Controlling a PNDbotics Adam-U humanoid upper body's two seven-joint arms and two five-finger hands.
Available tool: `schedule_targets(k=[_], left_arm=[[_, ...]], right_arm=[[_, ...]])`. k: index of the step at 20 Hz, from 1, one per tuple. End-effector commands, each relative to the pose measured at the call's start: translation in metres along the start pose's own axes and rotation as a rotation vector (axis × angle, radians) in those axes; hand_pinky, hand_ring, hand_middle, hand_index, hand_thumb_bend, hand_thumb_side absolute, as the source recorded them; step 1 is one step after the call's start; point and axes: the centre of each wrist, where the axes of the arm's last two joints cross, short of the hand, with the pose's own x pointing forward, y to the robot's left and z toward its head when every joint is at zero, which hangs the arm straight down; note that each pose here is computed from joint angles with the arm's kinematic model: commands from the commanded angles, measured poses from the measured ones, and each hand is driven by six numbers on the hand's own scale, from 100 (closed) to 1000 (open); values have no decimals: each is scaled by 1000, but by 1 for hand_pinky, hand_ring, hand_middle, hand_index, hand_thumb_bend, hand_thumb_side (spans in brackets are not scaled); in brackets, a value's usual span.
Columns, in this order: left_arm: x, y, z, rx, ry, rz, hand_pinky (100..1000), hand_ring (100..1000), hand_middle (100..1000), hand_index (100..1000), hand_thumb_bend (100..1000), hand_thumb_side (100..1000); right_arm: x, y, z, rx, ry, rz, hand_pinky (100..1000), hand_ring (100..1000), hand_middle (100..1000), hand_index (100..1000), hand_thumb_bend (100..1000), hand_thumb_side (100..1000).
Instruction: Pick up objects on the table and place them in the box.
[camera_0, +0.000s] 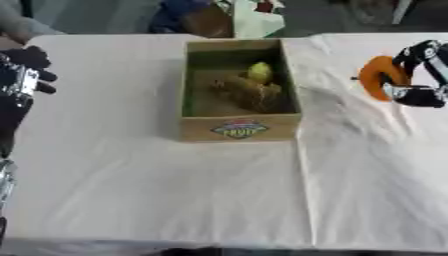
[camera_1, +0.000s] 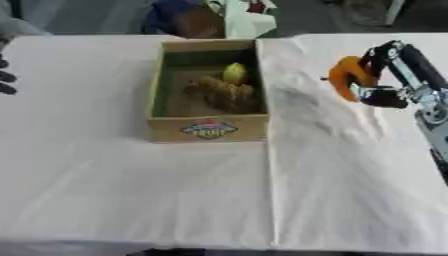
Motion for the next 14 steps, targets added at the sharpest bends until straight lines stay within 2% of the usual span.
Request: schedule_targets(k=[1,7,10,14], left_arm=[[5,6,-3,3,-24,-10,544,584,587,680,348,670],[5,3,-1,-13,-22,2,547,585,587,681,341,672],[6,1,-2,-20,-26,10,548,585,587,681,339,672],[7,-1,-2,-28,-31,22,549,585,587,681,338,672]], right_arm=[[22,-34,-19,-51,-92,7,512,499,251,384,100,100],[65,-40,-59,-20,-257,-26,519,504,256,386,100,100],[84,-31,-80,12,-321,-41,520,504,257,387,100,100],[97,-12,-100,53,-347,-64,518,502,258,390,100,100]])
